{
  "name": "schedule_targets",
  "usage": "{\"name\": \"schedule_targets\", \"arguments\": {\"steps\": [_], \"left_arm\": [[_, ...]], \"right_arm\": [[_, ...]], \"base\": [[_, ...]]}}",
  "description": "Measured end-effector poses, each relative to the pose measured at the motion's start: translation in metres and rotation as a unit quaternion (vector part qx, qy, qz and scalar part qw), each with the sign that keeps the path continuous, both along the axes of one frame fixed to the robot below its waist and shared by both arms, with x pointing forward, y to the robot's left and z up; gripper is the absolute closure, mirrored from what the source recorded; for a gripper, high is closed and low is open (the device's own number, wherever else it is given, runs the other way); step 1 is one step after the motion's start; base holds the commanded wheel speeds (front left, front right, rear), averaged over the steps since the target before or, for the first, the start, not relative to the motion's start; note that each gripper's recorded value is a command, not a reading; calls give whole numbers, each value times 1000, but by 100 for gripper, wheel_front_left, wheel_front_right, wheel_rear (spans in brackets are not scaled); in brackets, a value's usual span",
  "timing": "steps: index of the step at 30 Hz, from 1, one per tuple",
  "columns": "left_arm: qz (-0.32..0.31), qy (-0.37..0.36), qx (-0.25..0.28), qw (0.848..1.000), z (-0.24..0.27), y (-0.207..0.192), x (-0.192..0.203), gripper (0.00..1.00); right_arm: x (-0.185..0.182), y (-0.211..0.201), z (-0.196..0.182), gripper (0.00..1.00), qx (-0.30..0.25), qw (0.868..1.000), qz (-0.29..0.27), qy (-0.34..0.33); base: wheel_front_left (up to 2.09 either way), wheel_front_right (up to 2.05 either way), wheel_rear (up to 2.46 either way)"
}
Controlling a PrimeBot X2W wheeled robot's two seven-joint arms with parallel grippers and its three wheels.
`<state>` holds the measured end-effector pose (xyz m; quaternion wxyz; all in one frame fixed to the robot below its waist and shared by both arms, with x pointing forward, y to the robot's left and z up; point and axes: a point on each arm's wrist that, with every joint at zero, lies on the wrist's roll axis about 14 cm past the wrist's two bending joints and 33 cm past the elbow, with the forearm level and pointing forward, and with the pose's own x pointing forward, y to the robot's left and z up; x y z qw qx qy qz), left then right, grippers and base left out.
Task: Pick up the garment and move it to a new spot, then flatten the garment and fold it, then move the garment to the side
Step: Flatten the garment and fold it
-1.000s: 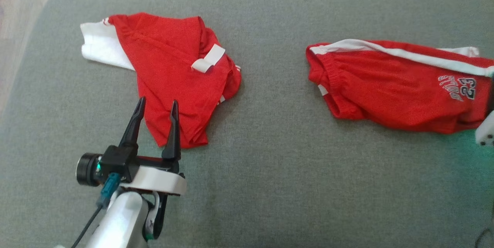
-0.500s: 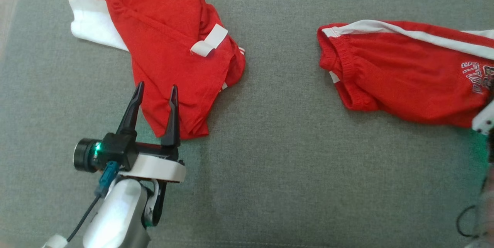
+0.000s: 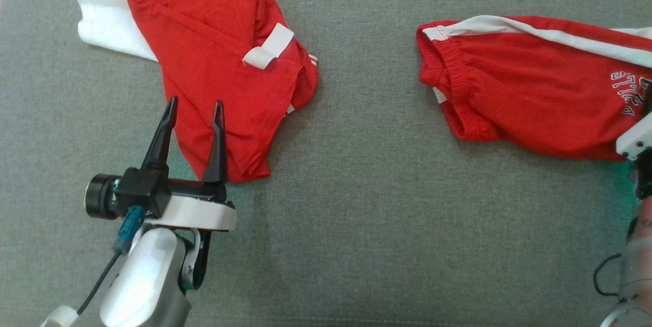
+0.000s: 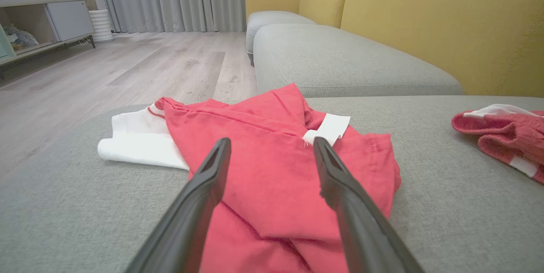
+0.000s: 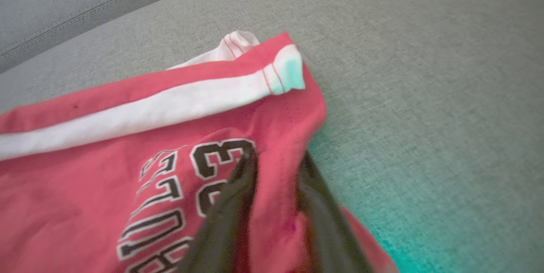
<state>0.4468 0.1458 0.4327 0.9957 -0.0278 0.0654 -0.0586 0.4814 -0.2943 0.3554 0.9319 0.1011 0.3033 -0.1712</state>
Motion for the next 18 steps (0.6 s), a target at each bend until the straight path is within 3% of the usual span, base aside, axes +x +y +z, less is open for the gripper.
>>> {"name": "schedule_targets", "arguments": {"steps": [6, 12, 18], "left_arm": [[-2, -11, -1, 1000, 9, -2, 0, 0], [-2, -37, -6, 999, 31, -5, -4, 0], [1, -62, -14, 998, 53, -8, -13, 0]], "right_arm": [[-3, -11, 11, 100, -16, 1000, 3, -3], [-17, -71, 57, 100, -118, 993, -16, -24], [-9, -54, 91, 100, -137, 988, 7, -66]], "base": [[0, 0, 0], [0, 0, 0], [0, 0, 0]]}}
